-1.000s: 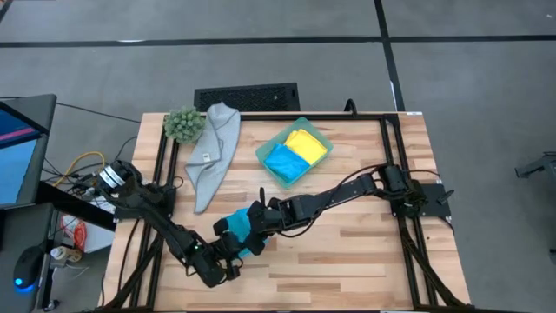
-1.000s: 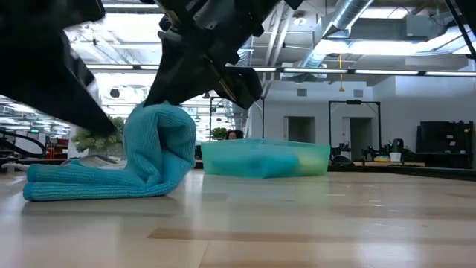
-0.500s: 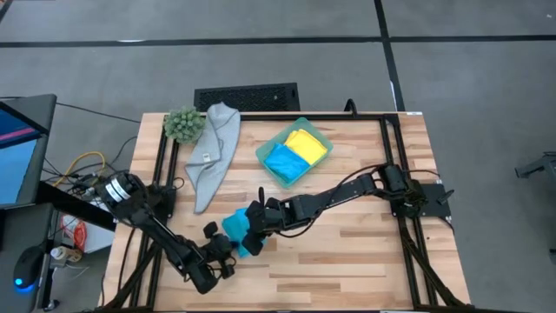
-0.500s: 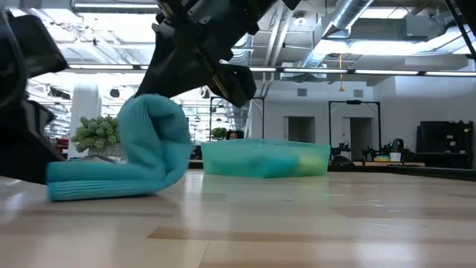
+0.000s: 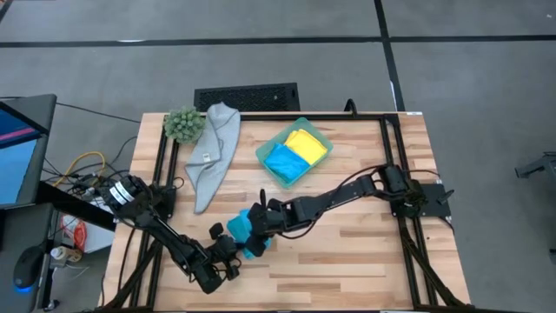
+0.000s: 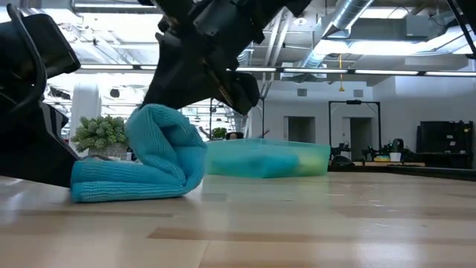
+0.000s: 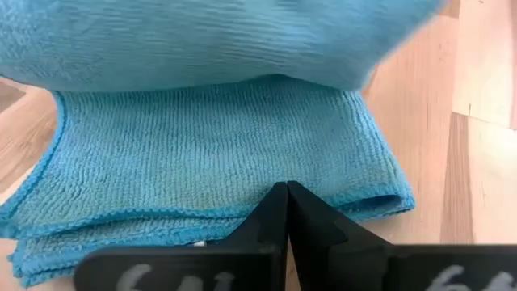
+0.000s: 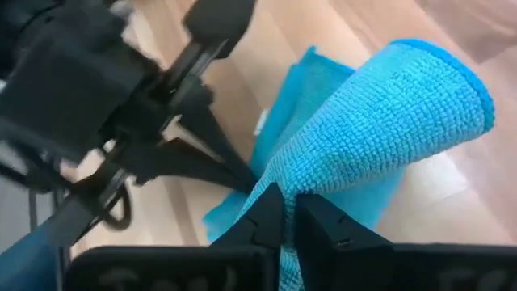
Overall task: Fold microfiber towels
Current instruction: Fold the blue microfiber towel
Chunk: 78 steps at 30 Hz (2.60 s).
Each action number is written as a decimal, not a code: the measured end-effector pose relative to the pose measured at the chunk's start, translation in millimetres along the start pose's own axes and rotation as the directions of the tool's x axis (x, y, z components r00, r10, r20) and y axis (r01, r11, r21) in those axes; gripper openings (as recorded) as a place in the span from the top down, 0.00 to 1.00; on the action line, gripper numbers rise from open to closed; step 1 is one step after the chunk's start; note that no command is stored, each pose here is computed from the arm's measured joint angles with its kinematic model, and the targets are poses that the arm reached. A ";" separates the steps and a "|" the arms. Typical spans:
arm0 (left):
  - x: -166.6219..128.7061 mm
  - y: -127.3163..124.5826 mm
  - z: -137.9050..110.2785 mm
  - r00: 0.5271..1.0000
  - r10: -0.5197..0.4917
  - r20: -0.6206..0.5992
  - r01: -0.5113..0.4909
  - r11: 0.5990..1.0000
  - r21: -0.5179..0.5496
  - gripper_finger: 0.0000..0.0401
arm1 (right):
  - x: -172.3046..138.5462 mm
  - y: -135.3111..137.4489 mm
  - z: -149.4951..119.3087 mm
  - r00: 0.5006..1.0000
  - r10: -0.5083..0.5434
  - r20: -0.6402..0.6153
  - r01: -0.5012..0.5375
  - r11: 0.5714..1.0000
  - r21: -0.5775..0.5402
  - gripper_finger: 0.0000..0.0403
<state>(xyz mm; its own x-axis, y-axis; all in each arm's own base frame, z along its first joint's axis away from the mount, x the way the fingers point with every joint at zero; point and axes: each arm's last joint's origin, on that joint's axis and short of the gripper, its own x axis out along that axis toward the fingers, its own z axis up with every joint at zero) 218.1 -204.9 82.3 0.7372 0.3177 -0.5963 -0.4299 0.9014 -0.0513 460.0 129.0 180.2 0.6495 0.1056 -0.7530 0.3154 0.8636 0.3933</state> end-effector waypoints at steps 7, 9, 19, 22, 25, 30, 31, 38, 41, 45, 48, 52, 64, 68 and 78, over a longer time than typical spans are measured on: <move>3.2 0.3 2.8 1.000 0.005 0.014 -0.005 1.000 -0.020 1.00 | -0.3 14.4 -2.7 0.995 0.081 0.062 -0.078 0.996 -0.045 0.78; 4.3 0.2 3.9 1.000 0.003 0.017 -0.003 1.000 -0.015 1.00 | -0.5 15.7 -1.2 0.992 0.096 0.076 -0.091 0.994 -0.058 0.75; 5.5 -1.2 5.5 1.000 -0.010 0.018 0.010 1.000 -0.006 1.00 | -9.0 13.9 1.9 0.995 0.055 0.084 -0.049 0.996 -0.078 0.59; 5.6 -1.2 5.6 1.000 -0.010 0.020 0.010 1.000 -0.007 1.00 | -15.3 14.9 -0.3 0.993 -0.026 0.114 0.035 0.996 -0.077 0.59; 5.6 -1.2 5.8 1.000 -0.008 0.024 0.008 1.000 -0.008 1.00 | -11.9 17.7 -10.7 0.986 -0.101 0.135 0.111 0.991 -0.071 0.60; 6.2 -0.8 6.4 0.999 -0.001 0.032 0.002 1.000 -0.010 1.00 | 7.1 18.4 -29.6 0.974 -0.175 0.145 0.187 0.980 -0.072 0.64; 6.5 -0.7 6.6 0.999 0.000 0.033 0.001 1.000 -0.010 1.00 | 9.3 18.8 -31.9 0.973 -0.179 0.144 0.190 0.980 -0.065 0.65; 9.8 -1.1 10.6 0.999 -0.005 0.047 0.007 0.999 -0.043 1.00 | 24.8 24.7 -48.8 0.977 -0.164 0.134 0.173 0.983 -0.063 0.69; 12.0 -2.2 14.0 0.998 -0.012 0.057 0.015 0.998 -0.056 1.00 | 30.7 19.6 -53.4 0.975 -0.190 0.114 0.199 0.977 -0.076 0.69; 8.4 -8.2 24.0 0.998 -0.040 0.041 0.042 0.998 -0.051 1.00 | 42.7 15.2 -56.4 0.976 -0.190 0.105 0.198 0.978 -0.067 0.70; -1.2 -13.4 37.4 0.997 -0.072 0.000 0.072 0.997 -0.024 1.00 | 45.8 12.4 -57.6 0.977 -0.191 0.092 0.198 0.978 -0.068 0.69; -15.2 -13.4 51.1 0.989 -0.083 -0.126 0.085 0.996 0.011 1.00 | 42.8 12.5 -55.7 0.972 -0.209 0.111 0.219 0.971 -0.094 0.70; -55.6 0.2 68.6 0.989 0.094 0.112 -0.109 0.984 0.137 1.00 | 29.0 26.2 -56.2 0.962 -0.209 0.178 0.233 0.965 -0.123 0.70; -34.9 11.7 48.9 0.988 0.112 0.104 -0.120 0.990 0.076 1.00 | 23.4 40.6 -65.4 0.951 -0.203 0.234 0.241 0.959 -0.149 0.70; -8.3 16.6 27.5 0.995 0.093 0.042 -0.096 0.993 0.071 1.00 | 45.8 41.5 -90.0 0.952 -0.209 0.221 0.254 0.947 -0.196 0.70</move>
<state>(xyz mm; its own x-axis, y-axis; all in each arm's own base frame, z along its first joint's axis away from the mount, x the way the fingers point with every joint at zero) 219.1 -184.5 108.4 0.7155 0.4121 -0.5641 -0.4603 0.8855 0.0630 440.6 214.1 114.5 0.7059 -0.1892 -0.6826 0.3280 0.9414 0.0782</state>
